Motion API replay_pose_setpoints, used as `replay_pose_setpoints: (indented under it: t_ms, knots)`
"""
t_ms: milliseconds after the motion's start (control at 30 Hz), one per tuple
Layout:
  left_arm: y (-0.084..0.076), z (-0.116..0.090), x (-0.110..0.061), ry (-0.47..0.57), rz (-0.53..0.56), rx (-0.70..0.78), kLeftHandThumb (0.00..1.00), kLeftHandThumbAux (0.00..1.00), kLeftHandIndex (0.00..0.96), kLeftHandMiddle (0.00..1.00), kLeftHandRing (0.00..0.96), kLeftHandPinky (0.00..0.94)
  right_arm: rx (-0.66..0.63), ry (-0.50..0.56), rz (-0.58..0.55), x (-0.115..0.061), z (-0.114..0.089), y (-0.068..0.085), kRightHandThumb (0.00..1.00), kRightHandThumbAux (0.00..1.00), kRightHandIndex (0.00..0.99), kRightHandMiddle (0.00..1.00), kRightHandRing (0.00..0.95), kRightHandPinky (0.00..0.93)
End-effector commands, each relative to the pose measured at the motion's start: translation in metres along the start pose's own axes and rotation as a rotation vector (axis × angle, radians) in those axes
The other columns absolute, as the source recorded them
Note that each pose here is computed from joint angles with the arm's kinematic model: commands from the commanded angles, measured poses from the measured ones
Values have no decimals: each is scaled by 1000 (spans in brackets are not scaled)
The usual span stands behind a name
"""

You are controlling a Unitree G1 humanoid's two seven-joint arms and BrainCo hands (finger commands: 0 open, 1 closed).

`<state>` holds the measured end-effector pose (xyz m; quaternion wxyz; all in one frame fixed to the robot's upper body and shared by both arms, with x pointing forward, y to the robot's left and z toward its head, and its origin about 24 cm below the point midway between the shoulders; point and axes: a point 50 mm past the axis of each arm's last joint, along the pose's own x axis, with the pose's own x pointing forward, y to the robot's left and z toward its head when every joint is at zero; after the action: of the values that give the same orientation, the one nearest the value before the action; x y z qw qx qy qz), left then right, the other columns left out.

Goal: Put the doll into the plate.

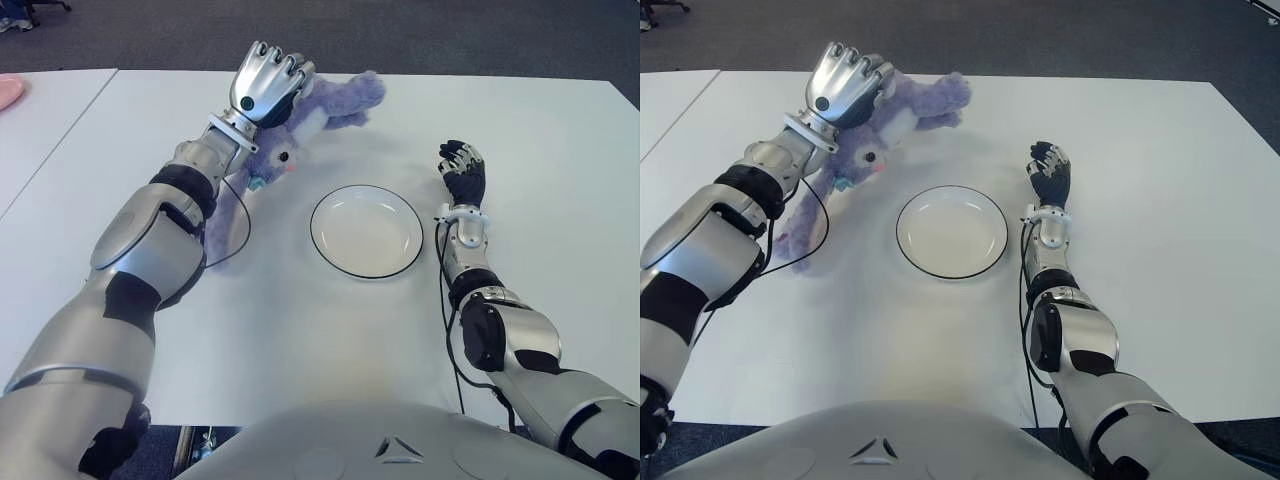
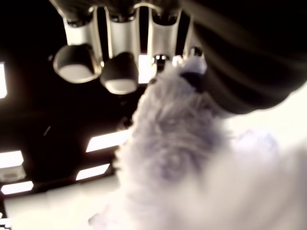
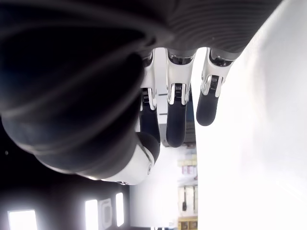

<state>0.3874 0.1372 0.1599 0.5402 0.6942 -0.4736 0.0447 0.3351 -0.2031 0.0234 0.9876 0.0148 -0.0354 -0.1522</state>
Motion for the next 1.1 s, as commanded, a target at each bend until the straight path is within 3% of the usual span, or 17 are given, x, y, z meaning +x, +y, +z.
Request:
replay_pose_setpoints:
  t_ms: [33, 333, 800, 833, 933, 1100]
  knots:
    - [25, -3, 22, -157, 168, 41, 691, 710, 440, 889, 875, 872, -4, 515, -83, -107, -110, -22, 681, 937, 294, 315, 260, 213]
    - [35, 11, 30, -240, 269, 6, 688, 710, 440, 891, 883, 879, -11, 510, -71, -106, -109, -21, 653, 943, 299, 309, 260, 251]
    - [52, 25, 35, -322, 329, -15, 687, 711, 439, 896, 891, 888, -32, 529, -75, -106, -110, -21, 626, 946, 300, 304, 261, 242]
    - [53, 26, 35, -327, 331, -19, 477, 712, 583, 904, 898, 896, -35, 530, -75, -106, -110, -21, 630, 944, 300, 306, 263, 241]
    - [57, 29, 34, -341, 342, -36, 196, 712, 761, 915, 908, 906, -41, 529, -76, -106, -110, -21, 636, 941, 299, 313, 266, 236]
    - [66, 37, 34, -376, 363, -57, 68, 692, 835, 920, 912, 911, -40, 529, -80, -106, -110, -21, 650, 941, 295, 323, 269, 211]
